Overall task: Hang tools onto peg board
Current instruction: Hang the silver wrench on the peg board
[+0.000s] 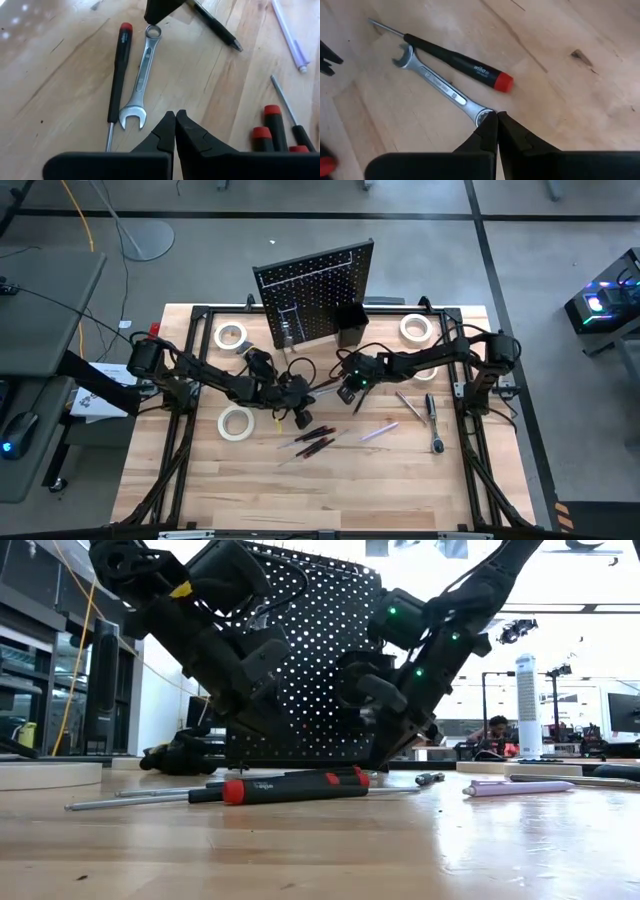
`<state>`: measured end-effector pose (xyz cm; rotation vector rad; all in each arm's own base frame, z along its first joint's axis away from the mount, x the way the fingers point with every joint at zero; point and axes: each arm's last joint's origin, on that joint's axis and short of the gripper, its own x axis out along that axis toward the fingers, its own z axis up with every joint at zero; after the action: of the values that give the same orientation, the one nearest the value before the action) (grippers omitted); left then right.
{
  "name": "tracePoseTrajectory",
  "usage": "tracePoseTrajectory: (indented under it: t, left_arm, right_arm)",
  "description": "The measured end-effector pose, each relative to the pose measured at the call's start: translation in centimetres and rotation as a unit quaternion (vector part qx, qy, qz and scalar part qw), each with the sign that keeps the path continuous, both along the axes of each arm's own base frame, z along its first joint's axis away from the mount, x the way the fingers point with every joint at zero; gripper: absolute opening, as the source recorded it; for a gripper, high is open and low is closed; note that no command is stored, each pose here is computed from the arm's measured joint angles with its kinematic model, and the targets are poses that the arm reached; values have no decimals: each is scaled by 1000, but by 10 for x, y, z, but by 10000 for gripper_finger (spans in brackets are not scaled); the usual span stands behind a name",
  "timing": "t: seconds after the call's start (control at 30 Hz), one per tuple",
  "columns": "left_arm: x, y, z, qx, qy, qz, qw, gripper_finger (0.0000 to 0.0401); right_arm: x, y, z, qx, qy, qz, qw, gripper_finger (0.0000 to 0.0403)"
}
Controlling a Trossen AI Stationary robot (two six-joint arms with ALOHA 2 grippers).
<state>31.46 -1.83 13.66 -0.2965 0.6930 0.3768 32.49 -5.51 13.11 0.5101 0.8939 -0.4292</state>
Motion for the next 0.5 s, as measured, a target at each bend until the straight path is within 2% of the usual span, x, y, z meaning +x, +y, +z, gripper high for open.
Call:
tracePoseTrajectory:
  t: [0.3, 0.5]
  left_arm:
    - [0, 0, 0, 0, 2, 0, 1000, 0]
    - [-1, 0, -1, 1, 8, 0, 1000, 0]
  right_arm:
    - [2, 0, 2, 2, -14, 1, 1000, 0]
    - [0, 3, 0, -3, 6, 1, 1000, 0]
